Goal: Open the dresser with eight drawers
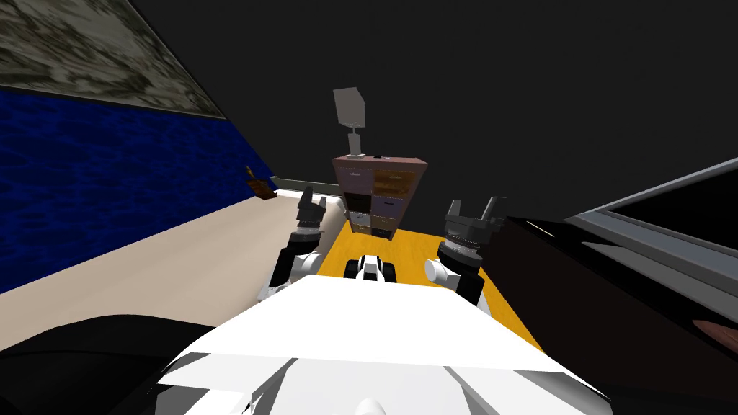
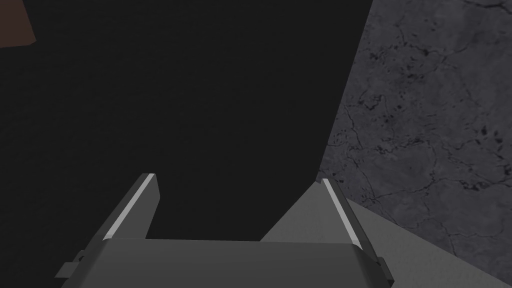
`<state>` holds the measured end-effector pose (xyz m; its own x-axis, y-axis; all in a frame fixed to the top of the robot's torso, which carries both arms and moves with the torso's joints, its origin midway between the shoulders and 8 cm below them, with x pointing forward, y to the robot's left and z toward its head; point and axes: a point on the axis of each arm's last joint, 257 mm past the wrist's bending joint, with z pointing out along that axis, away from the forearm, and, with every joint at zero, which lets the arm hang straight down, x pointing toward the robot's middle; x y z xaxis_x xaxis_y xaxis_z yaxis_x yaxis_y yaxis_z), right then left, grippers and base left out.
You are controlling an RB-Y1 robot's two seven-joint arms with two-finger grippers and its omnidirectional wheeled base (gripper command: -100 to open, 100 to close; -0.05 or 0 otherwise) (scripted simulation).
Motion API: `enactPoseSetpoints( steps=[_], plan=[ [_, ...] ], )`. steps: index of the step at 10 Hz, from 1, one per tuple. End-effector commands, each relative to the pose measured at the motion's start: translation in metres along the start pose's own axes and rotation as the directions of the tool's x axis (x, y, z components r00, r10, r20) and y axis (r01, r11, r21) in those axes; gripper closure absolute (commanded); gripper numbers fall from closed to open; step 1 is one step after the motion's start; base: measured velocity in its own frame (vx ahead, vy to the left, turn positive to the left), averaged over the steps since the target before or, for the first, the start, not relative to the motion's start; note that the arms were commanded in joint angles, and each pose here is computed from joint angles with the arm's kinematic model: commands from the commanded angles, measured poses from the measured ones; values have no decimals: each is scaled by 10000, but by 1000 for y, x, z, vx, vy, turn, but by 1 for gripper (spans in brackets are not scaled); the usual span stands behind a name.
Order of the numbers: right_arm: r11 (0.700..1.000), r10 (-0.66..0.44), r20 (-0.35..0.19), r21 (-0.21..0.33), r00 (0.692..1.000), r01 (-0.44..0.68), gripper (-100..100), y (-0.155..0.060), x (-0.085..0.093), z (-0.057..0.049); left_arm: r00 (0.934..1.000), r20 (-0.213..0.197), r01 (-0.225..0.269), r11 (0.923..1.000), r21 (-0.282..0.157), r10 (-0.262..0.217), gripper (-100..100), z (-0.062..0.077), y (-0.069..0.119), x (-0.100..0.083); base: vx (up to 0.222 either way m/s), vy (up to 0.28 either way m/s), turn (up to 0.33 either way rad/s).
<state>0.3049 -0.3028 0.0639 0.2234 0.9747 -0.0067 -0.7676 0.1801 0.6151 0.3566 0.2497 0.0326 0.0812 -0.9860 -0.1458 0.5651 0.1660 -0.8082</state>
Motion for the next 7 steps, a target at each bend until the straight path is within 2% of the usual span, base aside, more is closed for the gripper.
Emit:
enactPoseSetpoints(
  steps=[1,7],
  plan=[
    [10000,0,0,0,10000,0,0,0,0,0,9999,-26,170,9991,-387,-171,-100,2,8,1,128,-46,6],
    [10000,0,0,0,10000,0,0,0,0,0,9979,72,651,9905,-1214,-647,-100,6,24,1,119,-37,7]
  ],
)
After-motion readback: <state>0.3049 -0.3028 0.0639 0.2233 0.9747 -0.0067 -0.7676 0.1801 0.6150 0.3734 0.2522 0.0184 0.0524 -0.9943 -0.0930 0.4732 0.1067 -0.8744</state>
